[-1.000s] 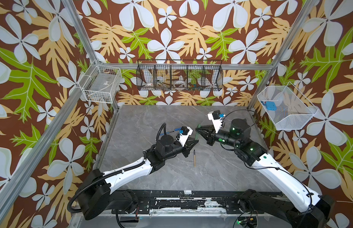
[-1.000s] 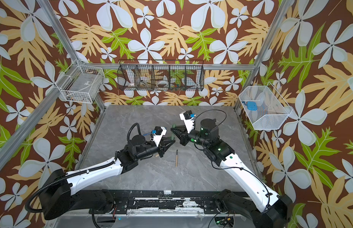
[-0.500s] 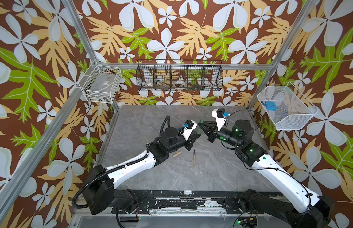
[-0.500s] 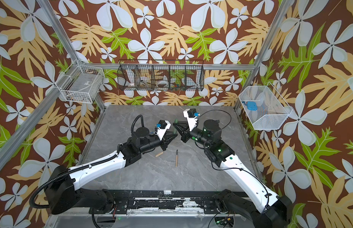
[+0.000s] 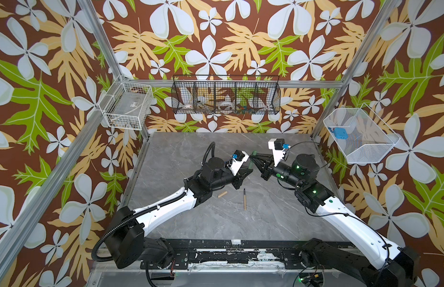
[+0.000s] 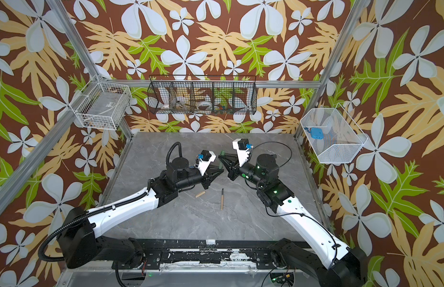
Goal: Insert pens into pen caps
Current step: Put on the pen cap to the pen.
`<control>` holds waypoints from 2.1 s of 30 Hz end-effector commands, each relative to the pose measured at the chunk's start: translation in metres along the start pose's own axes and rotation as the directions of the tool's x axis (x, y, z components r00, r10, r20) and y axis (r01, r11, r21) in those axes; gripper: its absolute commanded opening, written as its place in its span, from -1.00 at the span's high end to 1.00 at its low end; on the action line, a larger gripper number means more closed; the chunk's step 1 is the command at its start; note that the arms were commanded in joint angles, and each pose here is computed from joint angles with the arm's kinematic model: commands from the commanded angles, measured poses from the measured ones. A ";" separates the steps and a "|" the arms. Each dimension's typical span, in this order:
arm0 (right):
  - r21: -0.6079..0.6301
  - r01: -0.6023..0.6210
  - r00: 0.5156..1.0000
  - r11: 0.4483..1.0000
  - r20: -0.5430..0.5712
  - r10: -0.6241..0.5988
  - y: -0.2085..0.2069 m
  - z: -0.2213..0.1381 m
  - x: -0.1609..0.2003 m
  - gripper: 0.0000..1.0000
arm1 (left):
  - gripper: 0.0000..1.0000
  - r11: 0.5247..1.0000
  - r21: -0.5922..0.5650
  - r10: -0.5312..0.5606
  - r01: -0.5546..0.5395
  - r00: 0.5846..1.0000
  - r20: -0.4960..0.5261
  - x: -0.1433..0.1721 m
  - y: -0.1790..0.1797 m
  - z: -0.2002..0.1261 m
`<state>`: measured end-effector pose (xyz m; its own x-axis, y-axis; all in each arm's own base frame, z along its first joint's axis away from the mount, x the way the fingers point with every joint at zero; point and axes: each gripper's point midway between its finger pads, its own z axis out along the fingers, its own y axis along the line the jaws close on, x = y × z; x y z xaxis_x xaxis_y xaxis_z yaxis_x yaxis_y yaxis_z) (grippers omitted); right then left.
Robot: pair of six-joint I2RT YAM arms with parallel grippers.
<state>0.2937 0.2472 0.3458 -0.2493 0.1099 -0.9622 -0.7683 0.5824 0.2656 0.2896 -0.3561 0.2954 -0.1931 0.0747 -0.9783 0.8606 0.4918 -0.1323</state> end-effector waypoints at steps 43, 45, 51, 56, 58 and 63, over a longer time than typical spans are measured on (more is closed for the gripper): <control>-0.084 -0.012 0.997 0.996 -0.073 0.006 0.017 -0.028 -0.027 -0.12 | 1.00 0.975 0.178 -0.159 0.133 0.977 0.144 0.010 -0.036 -0.025; -0.089 -0.013 0.998 0.996 -0.070 0.007 0.018 -0.029 -0.027 -0.12 | 1.00 0.974 0.180 -0.161 0.134 0.976 0.145 0.010 -0.036 -0.024; -0.092 -0.044 0.996 0.995 -0.087 0.036 0.013 -0.022 -0.019 -0.09 | 1.00 0.974 0.186 -0.156 0.127 0.976 0.152 0.007 -0.037 -0.023; -0.126 -0.055 0.996 0.990 -0.083 0.045 0.016 -0.016 -0.020 -0.05 | 1.00 0.975 0.182 -0.156 0.130 0.978 0.139 0.010 -0.035 -0.021; -0.138 -0.055 0.996 0.989 -0.078 0.045 0.018 -0.016 -0.021 -0.03 | 1.00 0.975 0.181 -0.156 0.131 0.979 0.133 0.011 -0.035 -0.020; -0.137 -0.059 0.995 0.989 -0.082 0.048 0.017 -0.015 -0.020 0.01 | 1.00 0.976 0.176 -0.152 0.129 0.980 0.125 0.013 -0.035 -0.018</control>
<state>0.2788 0.2402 0.3635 -0.3527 0.0609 -0.9338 -0.8091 0.4814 0.3370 0.2492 -0.3548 0.2842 -0.2813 -0.1025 -0.9541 0.8893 0.3456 -0.2993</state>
